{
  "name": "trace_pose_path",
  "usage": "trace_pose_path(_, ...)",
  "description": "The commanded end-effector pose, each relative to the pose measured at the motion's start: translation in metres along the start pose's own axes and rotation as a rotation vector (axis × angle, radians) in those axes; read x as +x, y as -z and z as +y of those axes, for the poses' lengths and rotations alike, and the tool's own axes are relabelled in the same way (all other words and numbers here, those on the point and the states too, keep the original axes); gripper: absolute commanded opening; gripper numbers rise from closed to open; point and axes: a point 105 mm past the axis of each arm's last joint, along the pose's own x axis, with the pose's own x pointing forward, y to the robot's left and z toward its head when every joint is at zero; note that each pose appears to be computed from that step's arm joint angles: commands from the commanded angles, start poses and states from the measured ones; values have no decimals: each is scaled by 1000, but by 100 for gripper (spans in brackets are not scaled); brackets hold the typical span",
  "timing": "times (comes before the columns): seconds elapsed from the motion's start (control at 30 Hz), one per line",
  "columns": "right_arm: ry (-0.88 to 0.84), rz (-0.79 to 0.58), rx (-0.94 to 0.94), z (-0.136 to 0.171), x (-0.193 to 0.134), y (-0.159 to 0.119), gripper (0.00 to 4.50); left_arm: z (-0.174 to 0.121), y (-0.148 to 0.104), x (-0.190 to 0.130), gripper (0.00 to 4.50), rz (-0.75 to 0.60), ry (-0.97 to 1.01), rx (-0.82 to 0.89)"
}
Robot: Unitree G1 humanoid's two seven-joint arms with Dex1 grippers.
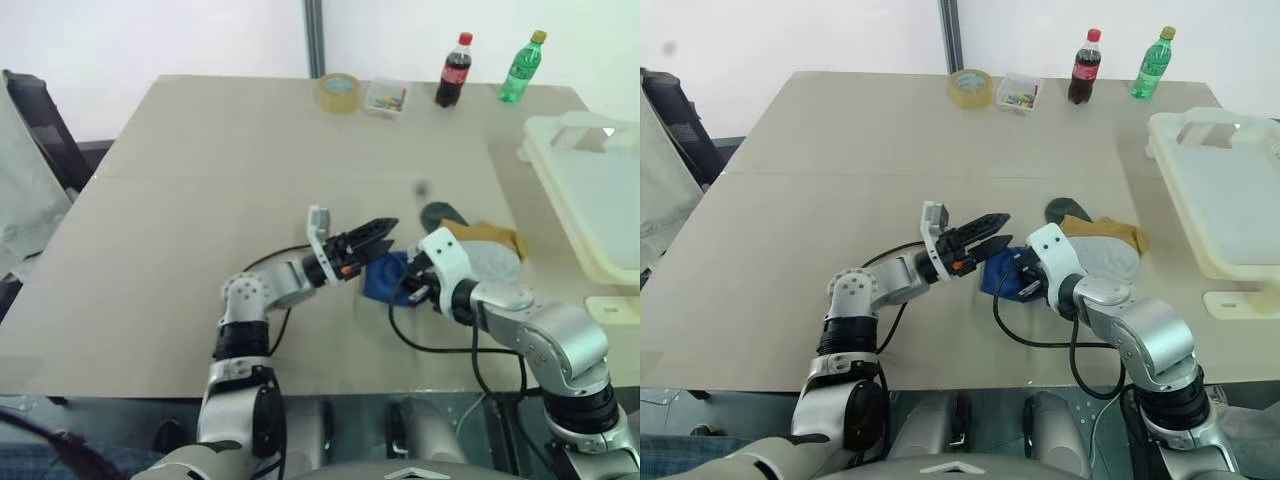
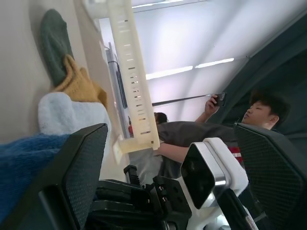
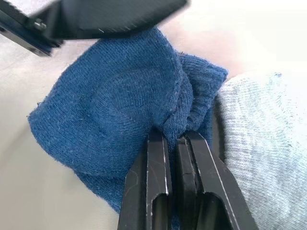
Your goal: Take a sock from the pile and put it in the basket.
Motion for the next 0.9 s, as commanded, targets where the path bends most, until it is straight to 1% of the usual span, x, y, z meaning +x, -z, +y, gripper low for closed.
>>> trace_pose_path(0.03,-119,36,-1,21,1,8,6,-14,-6,-14,450,-11,20,55)
trace_pose_path(0.13,-179,42,-26,33,0,7,6,-16,-15,-29,450,-34,-16,106)
trace_pose_path(0.23,-247,35,-29,43,-4,3,6,-19,-37,-46,450,-104,-59,161)
trace_pose_path(0.3,-284,45,-37,48,-7,5,6,-20,-47,-52,450,-130,-81,185)
trace_pose_path(0.43,-254,72,-43,41,-7,10,6,-21,-50,-57,450,-114,-111,235)
trace_pose_path(0.5,-255,48,-26,38,-10,3,6,-20,-46,-59,450,-80,-136,302)
trace_pose_path(0.6,-243,25,-3,30,-16,-3,6,-19,-34,-64,450,2,-178,536)
trace_pose_path(0.7,-223,35,19,21,-21,-1,6,-17,-21,-70,450,96,-194,765)
trace_pose_path(0.8,-203,41,44,10,-28,-1,6,-19,-15,-73,450,155,-187,1019)
trace_pose_path(0.9,-188,39,58,0,-34,-6,6,-27,-14,-73,450,164,-136,1151)
